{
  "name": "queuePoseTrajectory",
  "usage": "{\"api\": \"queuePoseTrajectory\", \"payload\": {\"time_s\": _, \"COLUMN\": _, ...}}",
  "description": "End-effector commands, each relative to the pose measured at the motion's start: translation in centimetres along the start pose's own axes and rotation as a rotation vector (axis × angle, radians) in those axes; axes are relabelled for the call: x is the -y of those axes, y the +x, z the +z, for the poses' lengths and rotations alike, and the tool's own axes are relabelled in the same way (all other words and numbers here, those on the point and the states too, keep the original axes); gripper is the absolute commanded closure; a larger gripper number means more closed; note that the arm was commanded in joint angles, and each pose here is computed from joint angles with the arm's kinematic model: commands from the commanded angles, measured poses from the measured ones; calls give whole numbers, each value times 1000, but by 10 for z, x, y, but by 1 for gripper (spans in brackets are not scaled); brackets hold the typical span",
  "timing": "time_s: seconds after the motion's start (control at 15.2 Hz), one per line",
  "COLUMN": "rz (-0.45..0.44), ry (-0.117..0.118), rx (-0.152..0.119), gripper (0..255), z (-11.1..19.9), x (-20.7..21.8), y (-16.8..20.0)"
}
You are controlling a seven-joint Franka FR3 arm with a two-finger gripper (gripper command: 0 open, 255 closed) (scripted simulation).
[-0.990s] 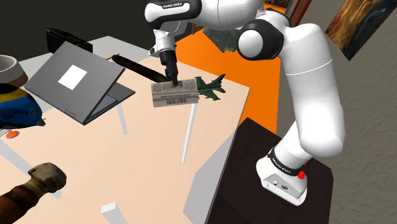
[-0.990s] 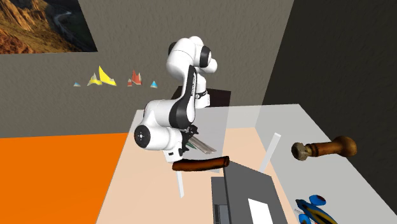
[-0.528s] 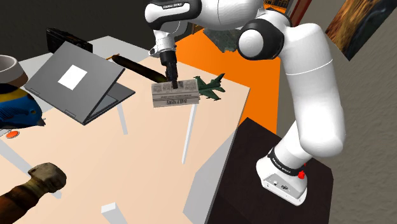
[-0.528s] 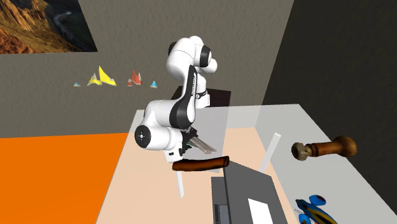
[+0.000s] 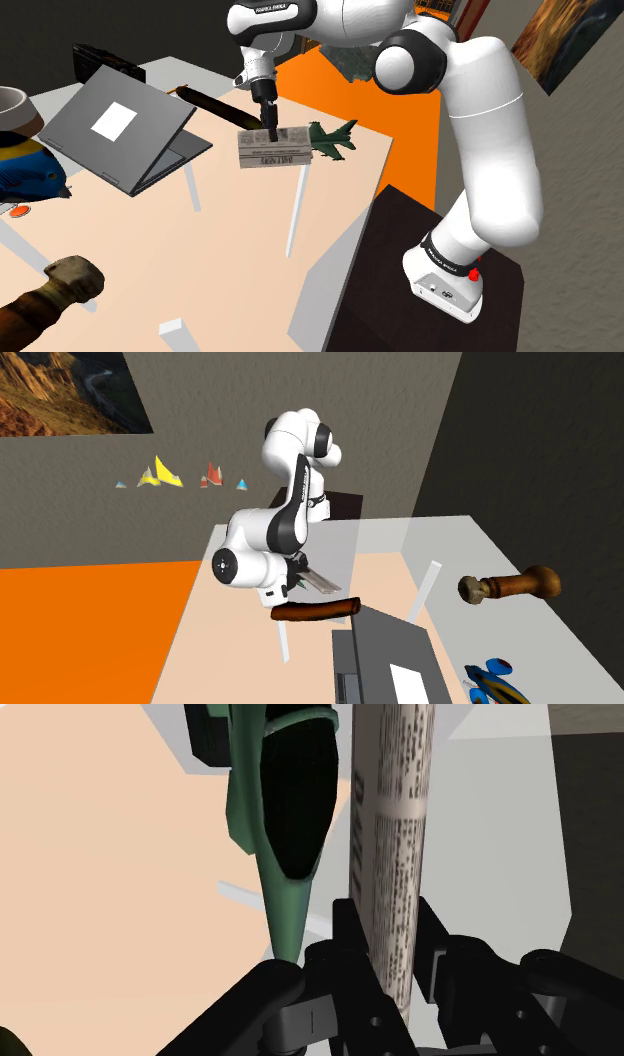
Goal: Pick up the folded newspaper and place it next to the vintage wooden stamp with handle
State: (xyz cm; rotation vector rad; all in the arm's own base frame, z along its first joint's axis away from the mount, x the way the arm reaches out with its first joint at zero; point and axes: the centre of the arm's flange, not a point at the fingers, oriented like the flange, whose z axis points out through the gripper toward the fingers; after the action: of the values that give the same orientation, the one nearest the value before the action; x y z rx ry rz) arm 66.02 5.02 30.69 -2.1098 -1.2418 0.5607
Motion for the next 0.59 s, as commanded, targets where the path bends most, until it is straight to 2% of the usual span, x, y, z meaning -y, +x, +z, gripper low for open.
{"api": "queuePoseTrajectory", "payload": {"time_s": 0.0, "rz": 3, "ry": 1, "rx": 2, "gripper": 255, "z": 1, "x": -1, "y": -2}}
{"api": "queuePoseTrajectory", "payload": {"time_s": 0.53, "rz": 3, "ry": 1, "rx": 2, "gripper": 255, "z": -29, "x": 28, "y": -4}}
